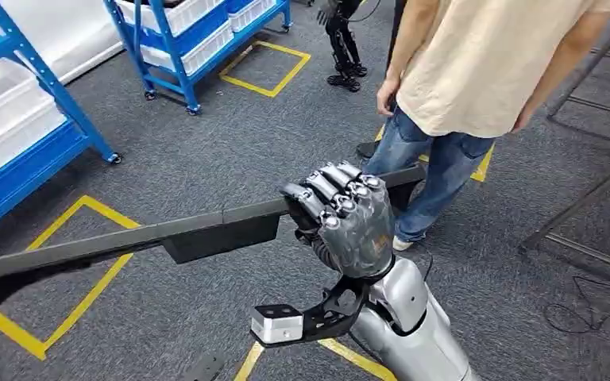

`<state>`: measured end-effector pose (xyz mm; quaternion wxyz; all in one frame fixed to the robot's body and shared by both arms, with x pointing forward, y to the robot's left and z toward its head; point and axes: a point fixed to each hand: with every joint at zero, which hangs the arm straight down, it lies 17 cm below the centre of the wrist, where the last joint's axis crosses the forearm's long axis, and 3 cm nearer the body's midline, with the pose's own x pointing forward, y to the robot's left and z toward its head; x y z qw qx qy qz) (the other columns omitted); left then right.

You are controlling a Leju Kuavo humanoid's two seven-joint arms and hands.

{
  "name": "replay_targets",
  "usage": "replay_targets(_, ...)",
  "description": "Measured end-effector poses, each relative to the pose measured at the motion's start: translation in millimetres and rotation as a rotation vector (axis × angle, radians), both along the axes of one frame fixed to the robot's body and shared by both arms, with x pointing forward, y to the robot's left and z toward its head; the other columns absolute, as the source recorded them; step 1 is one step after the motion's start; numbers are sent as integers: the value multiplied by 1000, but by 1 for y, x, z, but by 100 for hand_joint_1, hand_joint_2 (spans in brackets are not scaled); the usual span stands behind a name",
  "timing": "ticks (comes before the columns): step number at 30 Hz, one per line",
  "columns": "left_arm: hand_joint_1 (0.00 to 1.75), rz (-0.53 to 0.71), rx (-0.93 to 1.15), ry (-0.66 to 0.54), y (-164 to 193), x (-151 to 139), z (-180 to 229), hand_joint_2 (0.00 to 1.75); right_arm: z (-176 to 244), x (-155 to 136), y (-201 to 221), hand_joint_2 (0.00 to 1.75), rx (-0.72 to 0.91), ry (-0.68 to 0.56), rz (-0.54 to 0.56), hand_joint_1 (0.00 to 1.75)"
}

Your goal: Take the parts from the cabinet and place them on the table.

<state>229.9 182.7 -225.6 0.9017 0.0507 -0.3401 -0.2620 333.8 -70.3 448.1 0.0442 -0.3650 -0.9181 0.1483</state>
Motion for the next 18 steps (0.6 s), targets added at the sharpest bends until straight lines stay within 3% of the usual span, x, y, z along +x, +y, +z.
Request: replay_targets(18,0,-17,6,-16,3,18,6,175,0,-1,1,175,2,-5,2,175)
